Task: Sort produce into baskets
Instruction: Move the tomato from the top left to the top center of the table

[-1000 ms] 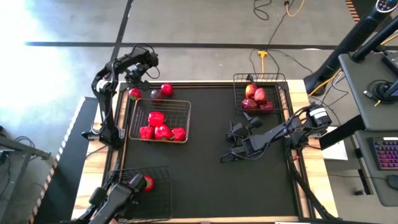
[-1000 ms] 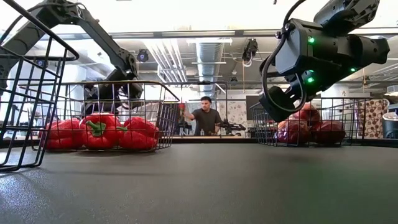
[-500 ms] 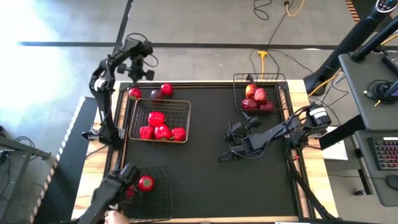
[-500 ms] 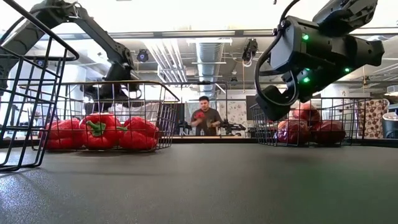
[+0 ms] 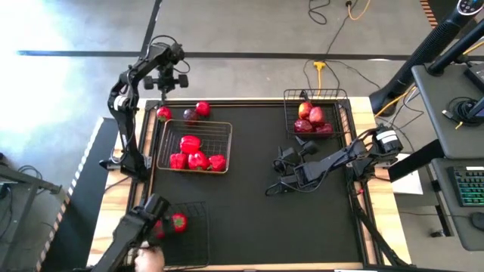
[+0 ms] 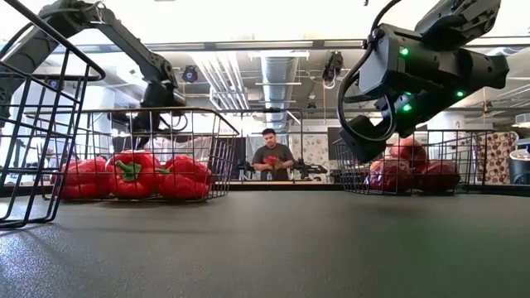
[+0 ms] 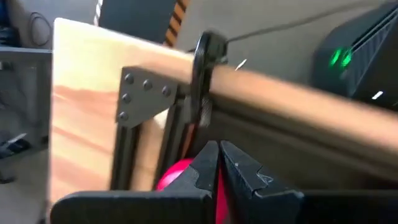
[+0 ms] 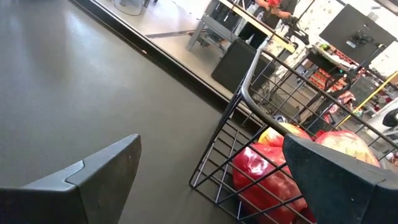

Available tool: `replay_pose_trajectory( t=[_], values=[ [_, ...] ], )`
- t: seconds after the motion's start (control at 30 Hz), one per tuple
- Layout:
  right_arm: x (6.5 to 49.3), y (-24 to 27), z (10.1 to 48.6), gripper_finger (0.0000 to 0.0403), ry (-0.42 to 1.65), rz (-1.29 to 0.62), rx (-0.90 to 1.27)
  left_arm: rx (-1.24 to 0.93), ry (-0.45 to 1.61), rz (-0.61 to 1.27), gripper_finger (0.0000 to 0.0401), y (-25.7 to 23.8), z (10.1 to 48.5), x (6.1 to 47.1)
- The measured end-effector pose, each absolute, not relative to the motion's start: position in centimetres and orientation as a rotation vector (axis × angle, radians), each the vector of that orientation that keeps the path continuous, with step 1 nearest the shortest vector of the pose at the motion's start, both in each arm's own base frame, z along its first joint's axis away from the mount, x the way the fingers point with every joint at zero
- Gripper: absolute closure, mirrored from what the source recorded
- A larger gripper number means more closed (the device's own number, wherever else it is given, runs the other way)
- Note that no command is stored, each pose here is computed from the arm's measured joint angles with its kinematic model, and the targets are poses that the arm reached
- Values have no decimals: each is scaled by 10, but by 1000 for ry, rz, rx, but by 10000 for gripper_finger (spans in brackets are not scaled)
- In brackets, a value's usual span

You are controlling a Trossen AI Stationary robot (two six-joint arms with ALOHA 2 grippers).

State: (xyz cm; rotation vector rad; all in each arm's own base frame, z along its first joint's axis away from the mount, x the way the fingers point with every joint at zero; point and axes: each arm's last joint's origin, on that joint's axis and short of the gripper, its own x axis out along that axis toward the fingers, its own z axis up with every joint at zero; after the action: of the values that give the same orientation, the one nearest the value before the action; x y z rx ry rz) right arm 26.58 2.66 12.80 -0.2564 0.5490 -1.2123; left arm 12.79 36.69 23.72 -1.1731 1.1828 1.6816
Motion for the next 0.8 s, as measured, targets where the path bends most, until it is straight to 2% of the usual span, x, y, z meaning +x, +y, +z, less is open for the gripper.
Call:
replay_pose_trajectory(
  t=[0.2, 0.3, 0.4, 0.57, 0.8],
  values=[
    [267, 26, 128, 19, 541, -1213, -248, -1194, 887, 1632, 401, 381, 237, 150],
    [268, 26, 128, 19, 540, -1214, -248, -1207, 703, 1714, 401, 384, 238, 166],
    [268, 25, 128, 19, 546, -1213, -249, -1197, 568, 1874, 401, 380, 240, 175],
    [267, 25, 126, 19, 592, -1186, -244, -1251, 496, 2126, 401, 365, 244, 170],
    [264, 25, 123, 19, 608, -1182, -249, -1409, 526, 2432, 401, 344, 245, 148]
  ],
)
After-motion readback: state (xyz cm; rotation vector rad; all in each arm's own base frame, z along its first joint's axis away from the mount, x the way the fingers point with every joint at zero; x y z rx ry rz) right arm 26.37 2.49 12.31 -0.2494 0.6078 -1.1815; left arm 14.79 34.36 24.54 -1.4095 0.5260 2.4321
